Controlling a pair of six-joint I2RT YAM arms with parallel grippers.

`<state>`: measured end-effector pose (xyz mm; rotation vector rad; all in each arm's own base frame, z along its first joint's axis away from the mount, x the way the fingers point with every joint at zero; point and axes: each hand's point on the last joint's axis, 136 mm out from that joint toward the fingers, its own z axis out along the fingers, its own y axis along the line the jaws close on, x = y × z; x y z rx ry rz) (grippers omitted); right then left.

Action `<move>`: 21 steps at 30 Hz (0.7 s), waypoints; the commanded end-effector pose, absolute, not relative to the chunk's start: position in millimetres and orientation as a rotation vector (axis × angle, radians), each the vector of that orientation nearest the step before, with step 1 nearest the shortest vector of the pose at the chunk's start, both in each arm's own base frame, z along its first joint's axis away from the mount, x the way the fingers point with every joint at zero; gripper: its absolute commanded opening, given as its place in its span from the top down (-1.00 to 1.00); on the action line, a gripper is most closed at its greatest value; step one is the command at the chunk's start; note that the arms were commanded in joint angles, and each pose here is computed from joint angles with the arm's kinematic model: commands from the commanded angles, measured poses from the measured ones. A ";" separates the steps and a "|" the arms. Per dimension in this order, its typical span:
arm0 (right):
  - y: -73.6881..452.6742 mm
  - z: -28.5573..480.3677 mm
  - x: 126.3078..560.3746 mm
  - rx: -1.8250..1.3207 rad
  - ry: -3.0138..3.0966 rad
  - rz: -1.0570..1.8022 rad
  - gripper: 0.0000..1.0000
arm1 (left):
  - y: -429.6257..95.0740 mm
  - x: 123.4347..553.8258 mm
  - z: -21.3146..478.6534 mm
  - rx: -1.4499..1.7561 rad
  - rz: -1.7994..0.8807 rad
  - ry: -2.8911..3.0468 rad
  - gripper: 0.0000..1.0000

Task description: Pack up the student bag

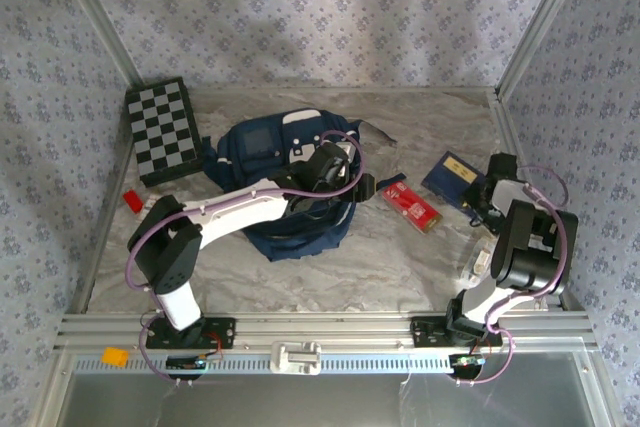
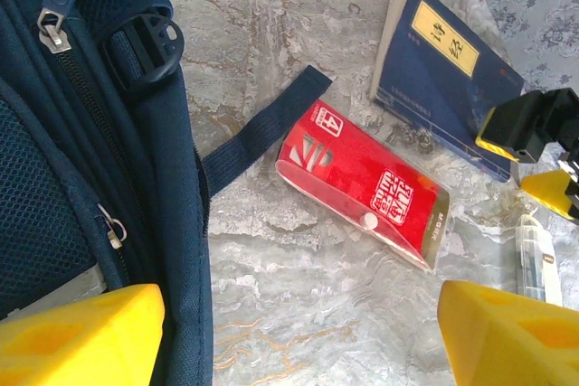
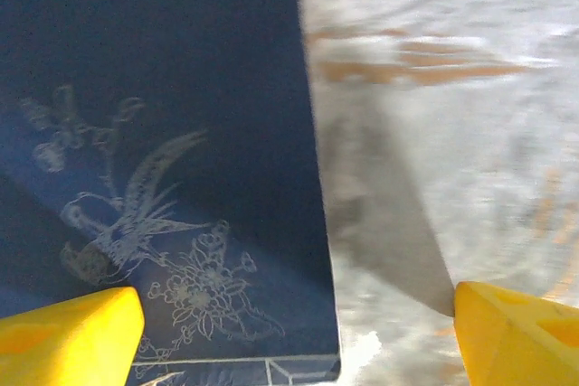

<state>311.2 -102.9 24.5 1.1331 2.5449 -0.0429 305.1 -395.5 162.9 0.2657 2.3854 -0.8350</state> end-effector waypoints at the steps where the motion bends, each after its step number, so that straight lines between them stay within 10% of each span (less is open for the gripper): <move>1: -59.7 25.6 335.9 1.076 2.550 0.188 -0.75 | -394.2 313.9 170.8 0.241 -0.840 2.367 -0.57; 15: 72.2 66.8 355.7 0.746 2.518 0.283 -0.55 | -375.3 326.2 170.0 0.142 -0.871 2.362 -0.58; 21: 28.4 97.5 358.5 0.793 2.439 0.150 -0.62 | -387.7 329.0 174.7 0.149 -0.939 2.359 -0.59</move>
